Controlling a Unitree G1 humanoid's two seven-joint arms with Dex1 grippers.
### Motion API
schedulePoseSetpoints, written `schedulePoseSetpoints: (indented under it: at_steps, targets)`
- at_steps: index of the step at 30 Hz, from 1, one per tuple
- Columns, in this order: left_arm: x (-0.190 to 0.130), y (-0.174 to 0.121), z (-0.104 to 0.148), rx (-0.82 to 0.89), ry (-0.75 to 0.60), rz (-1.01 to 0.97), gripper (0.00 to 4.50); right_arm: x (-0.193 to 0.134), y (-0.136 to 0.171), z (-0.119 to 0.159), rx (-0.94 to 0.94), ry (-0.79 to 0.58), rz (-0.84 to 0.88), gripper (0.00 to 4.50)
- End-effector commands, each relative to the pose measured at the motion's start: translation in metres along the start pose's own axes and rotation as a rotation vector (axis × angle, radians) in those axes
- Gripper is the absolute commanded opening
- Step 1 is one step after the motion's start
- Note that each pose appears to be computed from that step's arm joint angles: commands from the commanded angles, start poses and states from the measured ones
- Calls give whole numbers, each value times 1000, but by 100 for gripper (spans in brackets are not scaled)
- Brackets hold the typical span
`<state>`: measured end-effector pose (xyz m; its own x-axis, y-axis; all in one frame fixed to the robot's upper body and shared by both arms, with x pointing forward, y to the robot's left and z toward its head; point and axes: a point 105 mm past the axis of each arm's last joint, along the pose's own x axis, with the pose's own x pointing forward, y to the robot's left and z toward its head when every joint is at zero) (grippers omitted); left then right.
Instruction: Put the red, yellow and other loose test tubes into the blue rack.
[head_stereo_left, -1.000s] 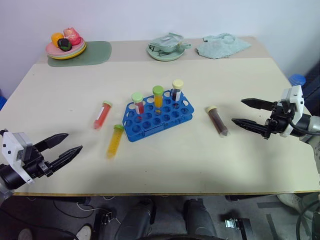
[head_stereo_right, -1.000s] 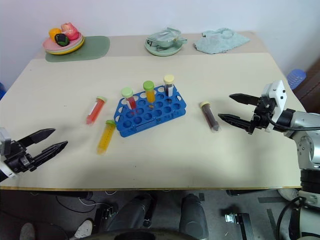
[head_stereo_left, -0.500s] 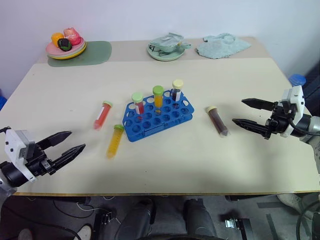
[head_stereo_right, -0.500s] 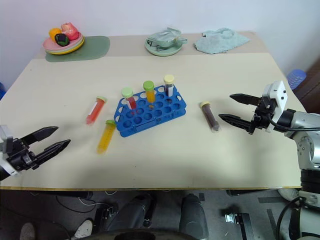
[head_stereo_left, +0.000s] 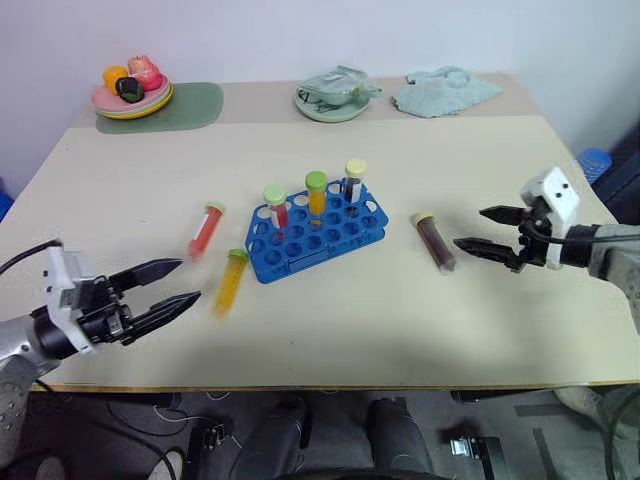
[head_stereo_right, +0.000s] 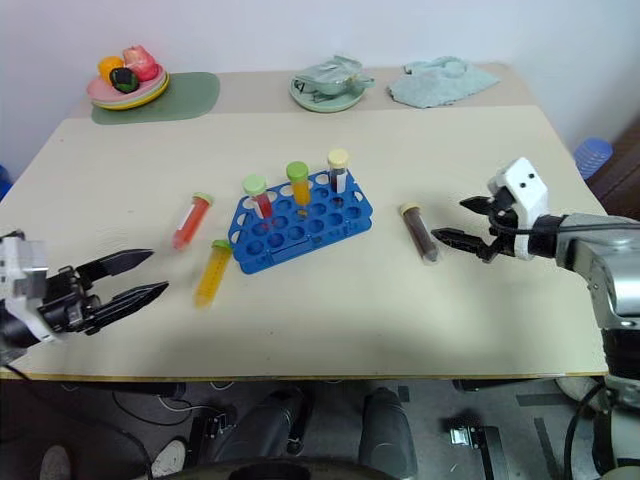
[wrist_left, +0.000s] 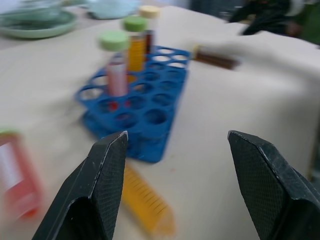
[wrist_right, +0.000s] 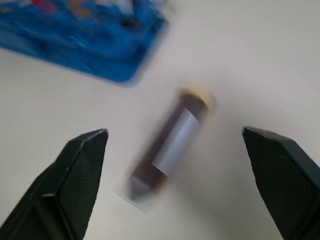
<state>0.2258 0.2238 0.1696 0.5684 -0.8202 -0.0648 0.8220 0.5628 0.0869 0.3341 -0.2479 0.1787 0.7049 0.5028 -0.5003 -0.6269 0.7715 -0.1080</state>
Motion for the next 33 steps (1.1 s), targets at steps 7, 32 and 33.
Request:
schedulePoseSetpoints:
  at_steps: [7, 32, 33]
  targets:
    - [34, -6, 5, 27, -51, -121, 325, 38, -1, 21, 303, 286, -60, 440]
    - [52, -25, 10, -2, -85, -308, 325, 91, -6, 32, 385, 323, -117, 440]
    - [52, -25, 9, -6, -83, -312, 325, 93, -5, 31, 386, 326, -112, 440]
